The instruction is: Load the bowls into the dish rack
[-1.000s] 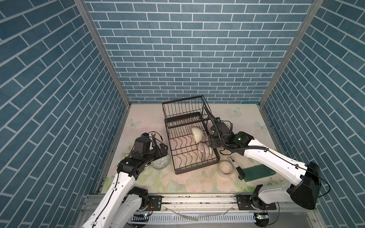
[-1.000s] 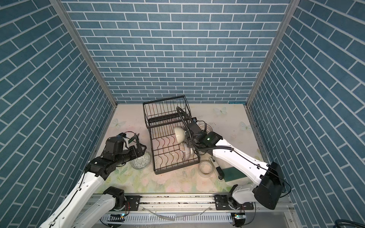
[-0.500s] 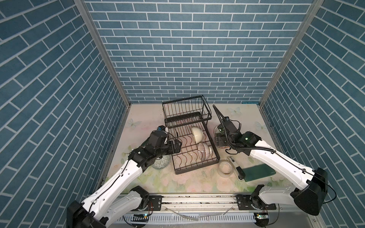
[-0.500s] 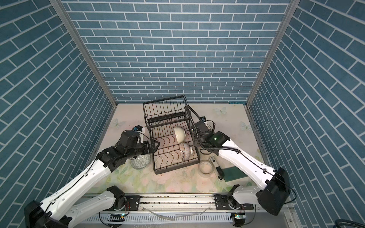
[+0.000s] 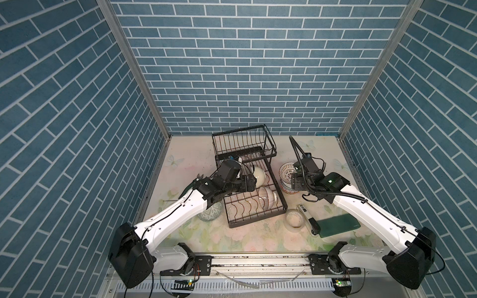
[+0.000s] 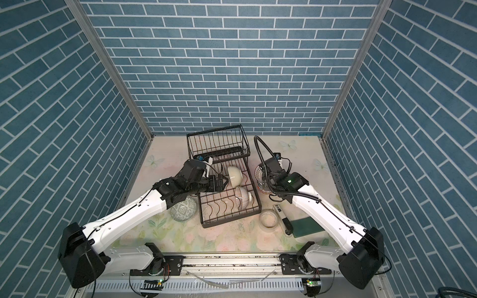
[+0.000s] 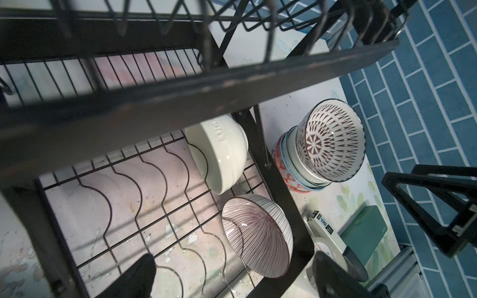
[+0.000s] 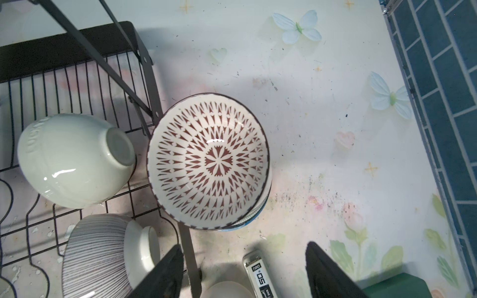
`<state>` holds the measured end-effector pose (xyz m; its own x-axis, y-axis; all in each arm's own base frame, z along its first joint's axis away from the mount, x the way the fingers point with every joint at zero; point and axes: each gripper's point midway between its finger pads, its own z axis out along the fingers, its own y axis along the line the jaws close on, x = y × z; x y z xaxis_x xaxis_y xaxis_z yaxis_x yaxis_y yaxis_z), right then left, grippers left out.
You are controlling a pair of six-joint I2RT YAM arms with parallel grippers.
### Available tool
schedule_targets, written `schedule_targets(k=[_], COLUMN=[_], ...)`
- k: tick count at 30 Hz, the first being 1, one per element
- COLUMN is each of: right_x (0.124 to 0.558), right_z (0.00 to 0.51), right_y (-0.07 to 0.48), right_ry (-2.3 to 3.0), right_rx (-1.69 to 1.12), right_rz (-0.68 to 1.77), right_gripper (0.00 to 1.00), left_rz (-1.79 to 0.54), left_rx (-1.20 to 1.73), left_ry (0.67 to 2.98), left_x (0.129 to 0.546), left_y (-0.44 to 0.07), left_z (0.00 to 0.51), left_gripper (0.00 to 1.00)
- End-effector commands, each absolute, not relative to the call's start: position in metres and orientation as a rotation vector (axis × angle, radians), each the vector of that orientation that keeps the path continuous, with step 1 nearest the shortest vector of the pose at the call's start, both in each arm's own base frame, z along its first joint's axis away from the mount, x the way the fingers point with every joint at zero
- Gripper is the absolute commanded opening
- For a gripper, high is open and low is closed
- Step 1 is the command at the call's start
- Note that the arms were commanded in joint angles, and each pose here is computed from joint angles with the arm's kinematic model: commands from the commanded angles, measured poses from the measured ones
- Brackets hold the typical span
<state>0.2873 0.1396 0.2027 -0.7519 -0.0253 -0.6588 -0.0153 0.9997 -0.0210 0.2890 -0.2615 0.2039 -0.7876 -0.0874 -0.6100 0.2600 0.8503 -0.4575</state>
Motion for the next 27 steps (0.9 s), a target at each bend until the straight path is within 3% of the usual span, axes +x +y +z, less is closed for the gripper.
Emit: schedule_targets(k=[1,15,27], right_x=[0.280,0.267,0.255], right_z=[0.196,0.203,0.202], right_y=[0.121,0.085,0.068], right_ry=[2.442,2.375,2.338], right_rx=[0.026,0.127,0.160], right_rz=[-0.075,-0.154,-0.180], right_gripper=[0.74,0.74,0.74], left_rz=[-0.716,-0.692,-0.639], left_rx=[0.162,0.334,0.388], left_ry=[2.329,2.341,2.415], left_x=[0.297,0.307,0.327], left_y=[-0.281,-0.363,-0.410], left_z=[0.216,0.210,0.175], left_gripper=[0.94,0.89,0.82])
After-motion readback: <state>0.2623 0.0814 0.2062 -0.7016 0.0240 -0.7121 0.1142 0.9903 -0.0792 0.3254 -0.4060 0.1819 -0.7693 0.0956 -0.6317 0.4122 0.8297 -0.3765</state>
